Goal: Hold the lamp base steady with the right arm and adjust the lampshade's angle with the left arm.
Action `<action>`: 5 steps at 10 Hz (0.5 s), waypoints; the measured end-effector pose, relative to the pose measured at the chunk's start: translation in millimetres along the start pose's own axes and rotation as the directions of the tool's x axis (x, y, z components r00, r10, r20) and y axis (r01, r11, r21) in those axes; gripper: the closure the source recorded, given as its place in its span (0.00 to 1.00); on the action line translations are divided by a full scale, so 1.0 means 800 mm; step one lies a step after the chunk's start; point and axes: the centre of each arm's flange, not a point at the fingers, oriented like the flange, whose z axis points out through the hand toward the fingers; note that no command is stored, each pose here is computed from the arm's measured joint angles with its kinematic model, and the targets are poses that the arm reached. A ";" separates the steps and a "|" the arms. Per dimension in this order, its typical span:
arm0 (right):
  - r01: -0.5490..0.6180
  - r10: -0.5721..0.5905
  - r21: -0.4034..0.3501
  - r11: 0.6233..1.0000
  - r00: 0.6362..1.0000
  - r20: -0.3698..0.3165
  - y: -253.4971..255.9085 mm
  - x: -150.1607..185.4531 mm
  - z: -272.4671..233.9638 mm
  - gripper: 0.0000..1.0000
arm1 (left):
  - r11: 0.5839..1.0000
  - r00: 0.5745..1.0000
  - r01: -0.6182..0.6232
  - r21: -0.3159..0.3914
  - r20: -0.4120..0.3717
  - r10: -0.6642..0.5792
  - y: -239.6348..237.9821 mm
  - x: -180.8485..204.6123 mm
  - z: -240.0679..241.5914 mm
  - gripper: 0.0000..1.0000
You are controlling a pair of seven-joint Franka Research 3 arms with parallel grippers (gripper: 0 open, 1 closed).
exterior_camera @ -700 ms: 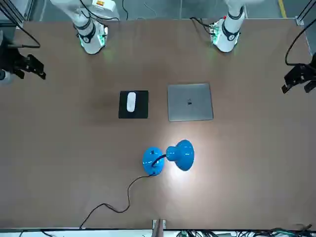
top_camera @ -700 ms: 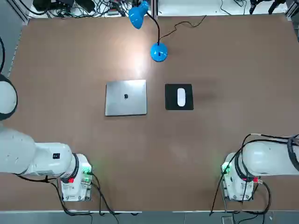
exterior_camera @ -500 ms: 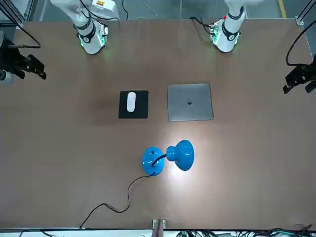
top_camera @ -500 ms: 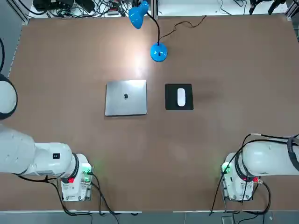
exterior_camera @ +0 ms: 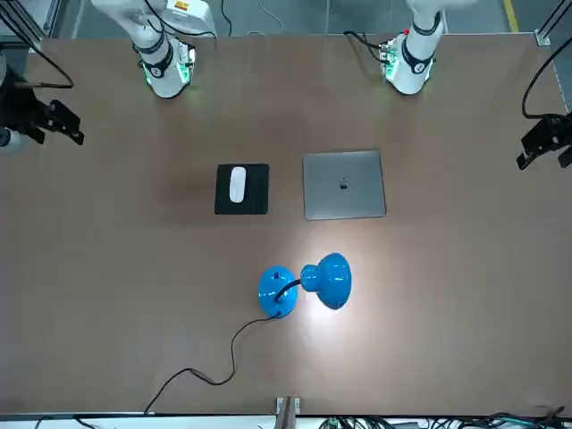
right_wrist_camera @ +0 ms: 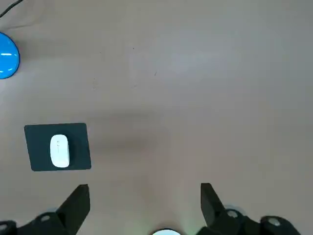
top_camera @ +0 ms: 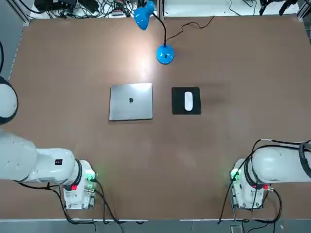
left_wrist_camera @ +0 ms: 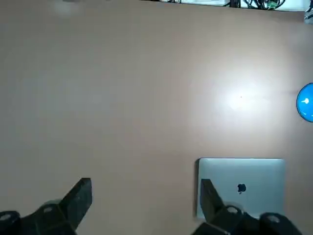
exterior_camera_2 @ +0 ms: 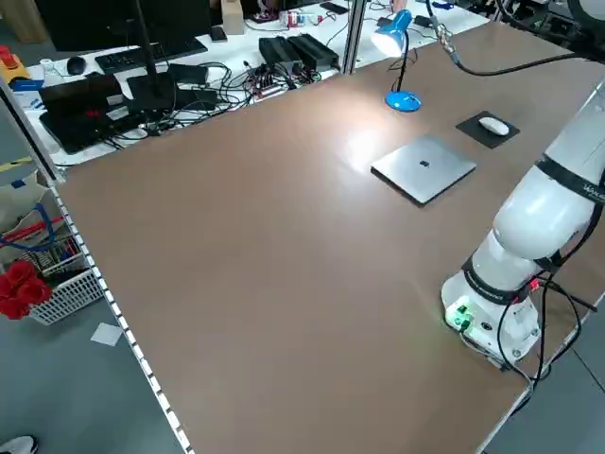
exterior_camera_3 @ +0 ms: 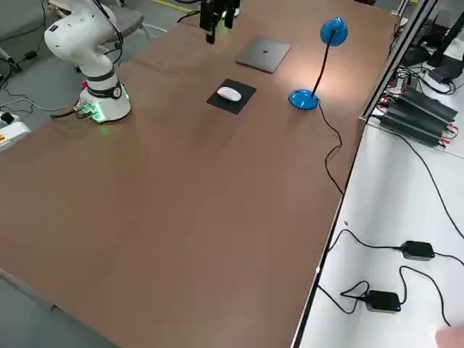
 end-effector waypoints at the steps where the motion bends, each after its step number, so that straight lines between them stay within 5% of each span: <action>1: 0.000 0.000 0.000 1.000 1.000 0.001 0.000 0.000 0.000 0.00 | 1.000 1.000 -0.002 -0.001 -0.003 0.002 0.001 0.001 -0.001 0.02; 5: 0.006 -0.006 0.001 1.000 1.000 -0.004 -0.004 0.000 0.000 0.00 | 0.995 0.995 -0.098 -0.017 -0.023 0.098 0.060 0.040 0.011 0.02</action>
